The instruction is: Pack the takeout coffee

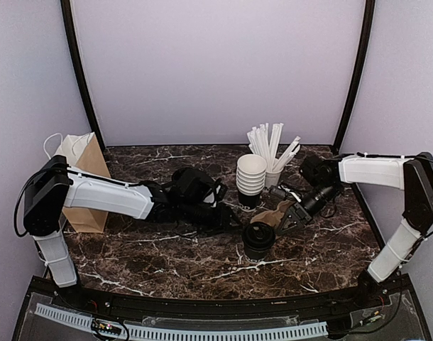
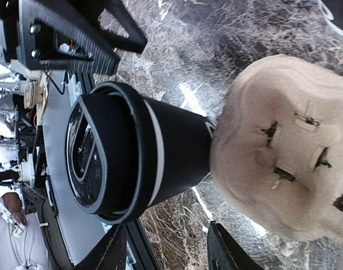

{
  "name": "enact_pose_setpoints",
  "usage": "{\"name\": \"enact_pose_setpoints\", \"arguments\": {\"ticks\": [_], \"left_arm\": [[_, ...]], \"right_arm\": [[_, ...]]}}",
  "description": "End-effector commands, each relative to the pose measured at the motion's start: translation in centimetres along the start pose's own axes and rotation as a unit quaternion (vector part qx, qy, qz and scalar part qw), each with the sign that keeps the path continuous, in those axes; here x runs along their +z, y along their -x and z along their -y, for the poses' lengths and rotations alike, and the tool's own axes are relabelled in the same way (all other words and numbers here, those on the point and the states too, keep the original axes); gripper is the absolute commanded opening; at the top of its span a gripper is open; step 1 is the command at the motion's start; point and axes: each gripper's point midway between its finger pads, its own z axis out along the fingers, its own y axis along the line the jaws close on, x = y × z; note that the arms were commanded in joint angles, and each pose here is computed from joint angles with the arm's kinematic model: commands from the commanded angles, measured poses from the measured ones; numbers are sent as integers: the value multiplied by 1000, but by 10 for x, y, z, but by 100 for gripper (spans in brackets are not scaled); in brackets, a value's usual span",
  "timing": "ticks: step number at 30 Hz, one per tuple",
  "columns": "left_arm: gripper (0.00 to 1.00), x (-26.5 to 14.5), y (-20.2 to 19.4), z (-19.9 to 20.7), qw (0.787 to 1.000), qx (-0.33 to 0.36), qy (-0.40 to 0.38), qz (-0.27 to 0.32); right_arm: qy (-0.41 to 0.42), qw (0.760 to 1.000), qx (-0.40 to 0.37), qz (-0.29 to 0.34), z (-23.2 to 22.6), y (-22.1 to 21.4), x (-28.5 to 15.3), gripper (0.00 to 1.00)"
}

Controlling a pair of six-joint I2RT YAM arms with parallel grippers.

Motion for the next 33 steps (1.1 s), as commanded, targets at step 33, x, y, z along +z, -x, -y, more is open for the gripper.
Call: {"name": "enact_pose_setpoints", "arguments": {"ticks": [33], "left_arm": [[39,-25,4,16,998,9,-51,32]], "right_arm": [[28,999,-40,-7,-19,19,16,50]]}}
